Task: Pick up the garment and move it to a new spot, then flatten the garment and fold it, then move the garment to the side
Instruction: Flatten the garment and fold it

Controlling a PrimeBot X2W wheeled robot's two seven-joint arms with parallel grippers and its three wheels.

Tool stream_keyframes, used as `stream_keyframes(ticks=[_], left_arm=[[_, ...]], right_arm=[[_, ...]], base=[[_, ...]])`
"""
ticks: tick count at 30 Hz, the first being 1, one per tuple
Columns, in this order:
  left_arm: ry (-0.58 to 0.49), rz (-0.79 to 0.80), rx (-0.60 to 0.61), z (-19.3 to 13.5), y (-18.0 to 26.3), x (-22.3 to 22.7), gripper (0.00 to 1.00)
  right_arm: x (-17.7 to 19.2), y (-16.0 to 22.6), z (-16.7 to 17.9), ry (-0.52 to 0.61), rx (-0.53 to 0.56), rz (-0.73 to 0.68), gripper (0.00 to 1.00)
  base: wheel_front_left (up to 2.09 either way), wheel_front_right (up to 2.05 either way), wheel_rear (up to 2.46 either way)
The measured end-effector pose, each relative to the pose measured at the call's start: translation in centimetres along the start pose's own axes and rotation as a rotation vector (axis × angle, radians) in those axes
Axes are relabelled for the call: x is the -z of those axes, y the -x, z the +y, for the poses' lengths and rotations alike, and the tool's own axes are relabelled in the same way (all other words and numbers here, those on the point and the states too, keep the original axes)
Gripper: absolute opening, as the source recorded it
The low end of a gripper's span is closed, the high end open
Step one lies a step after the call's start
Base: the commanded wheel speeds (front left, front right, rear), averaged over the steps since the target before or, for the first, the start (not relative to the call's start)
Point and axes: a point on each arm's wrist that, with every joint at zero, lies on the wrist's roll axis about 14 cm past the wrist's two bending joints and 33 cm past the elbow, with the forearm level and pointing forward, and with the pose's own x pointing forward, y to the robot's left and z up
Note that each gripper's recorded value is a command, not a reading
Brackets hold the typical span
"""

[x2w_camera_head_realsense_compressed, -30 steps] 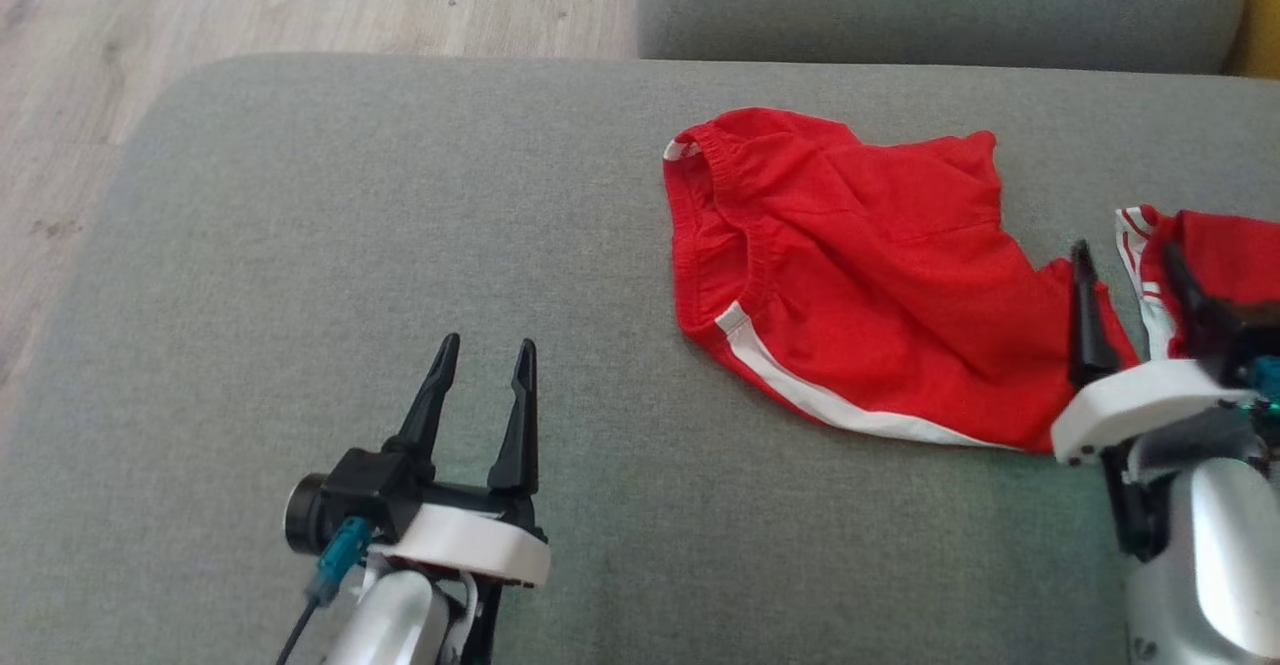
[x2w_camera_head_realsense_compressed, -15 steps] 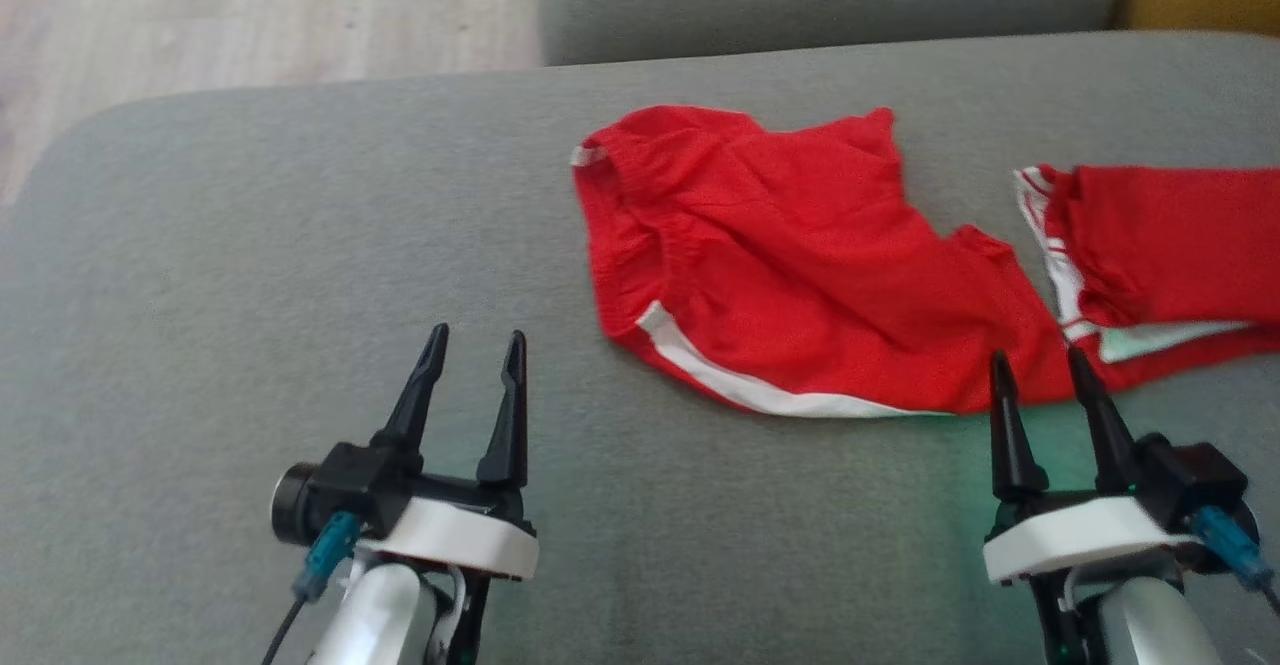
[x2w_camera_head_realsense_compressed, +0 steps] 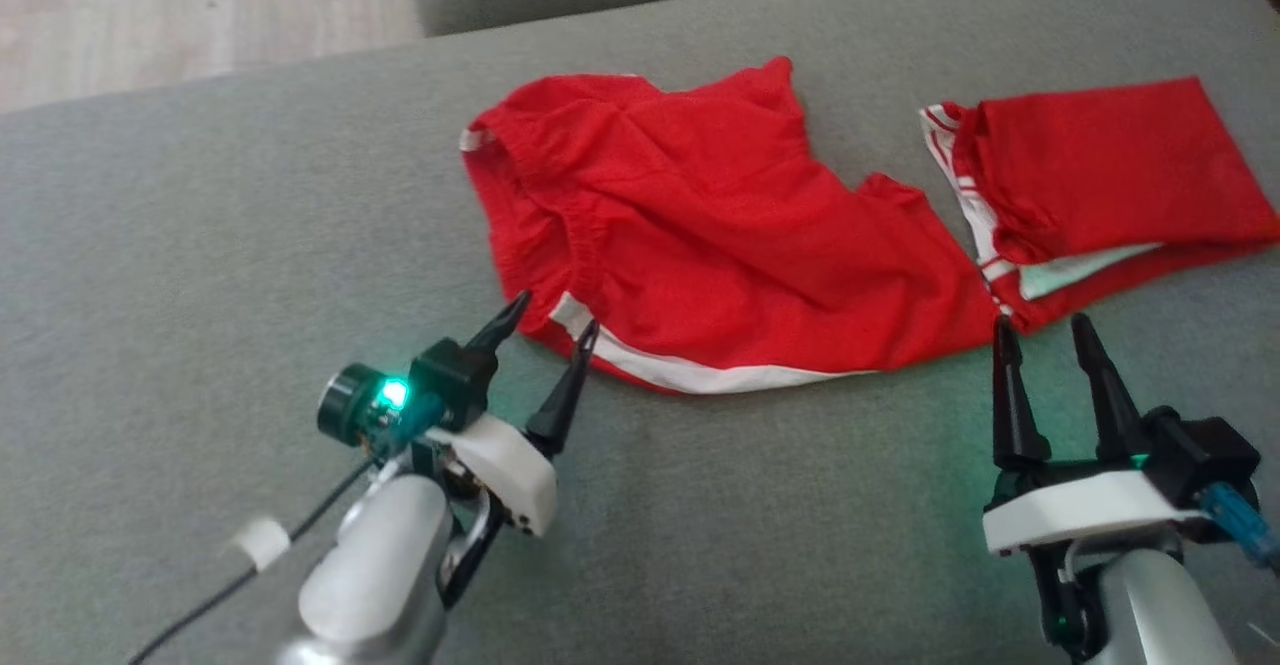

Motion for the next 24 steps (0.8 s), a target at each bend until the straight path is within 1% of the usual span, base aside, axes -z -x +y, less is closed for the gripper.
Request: stream_keyframes(ticks=[5,8,15,16,17,18,19,24], left_arm=[[-0.032,0.108,0.014,0.8,-1.7,1.8,1.00],[-0.033,0.126,0.017,1.2,-2.8,2.0,1.00],[0.051,0.149,0.025,0.8,-4.3,2.3,1.00],[0.083,0.163,0.033,0.4,-4.4,2.6,0.87],[0.102,0.163,0.039,0.1,-4.4,2.6,0.41],[0.120,0.159,0.040,0.0,-4.4,2.5,0.11],[0.135,0.154,0.037,0.1,-4.4,2.3,0.00],[0.174,0.126,0.018,0.6,-4.0,1.9,0.00]], right_arm=[[0.2,0.1,-0.7,-0.011,0.025,0.007,1.00],[0.4,0.4,-1.3,-0.009,0.042,0.014,1.00],[0.6,0.7,-2.3,-0.006,0.074,0.020,1.00],[0.5,0.6,-2.3,-0.006,0.073,0.017,1.00],[0.4,0.6,-2.3,-0.006,0.072,0.016,1.00],[0.3,0.4,-2.2,-0.006,0.069,0.014,1.00],[0.3,0.3,-2.1,-0.006,0.066,0.011,1.00],[0.1,0.0,-1.6,-0.005,0.051,0.006,1.00]], base=[[0.00,0.00,0.00],[0.00,0.00,0.00],[0.00,0.00,0.00],[0.00,0.00,0.00],[0.00,0.00,0.00],[0.00,0.00,0.00],[0.00,0.00,0.00],[0.00,0.00,0.00]])
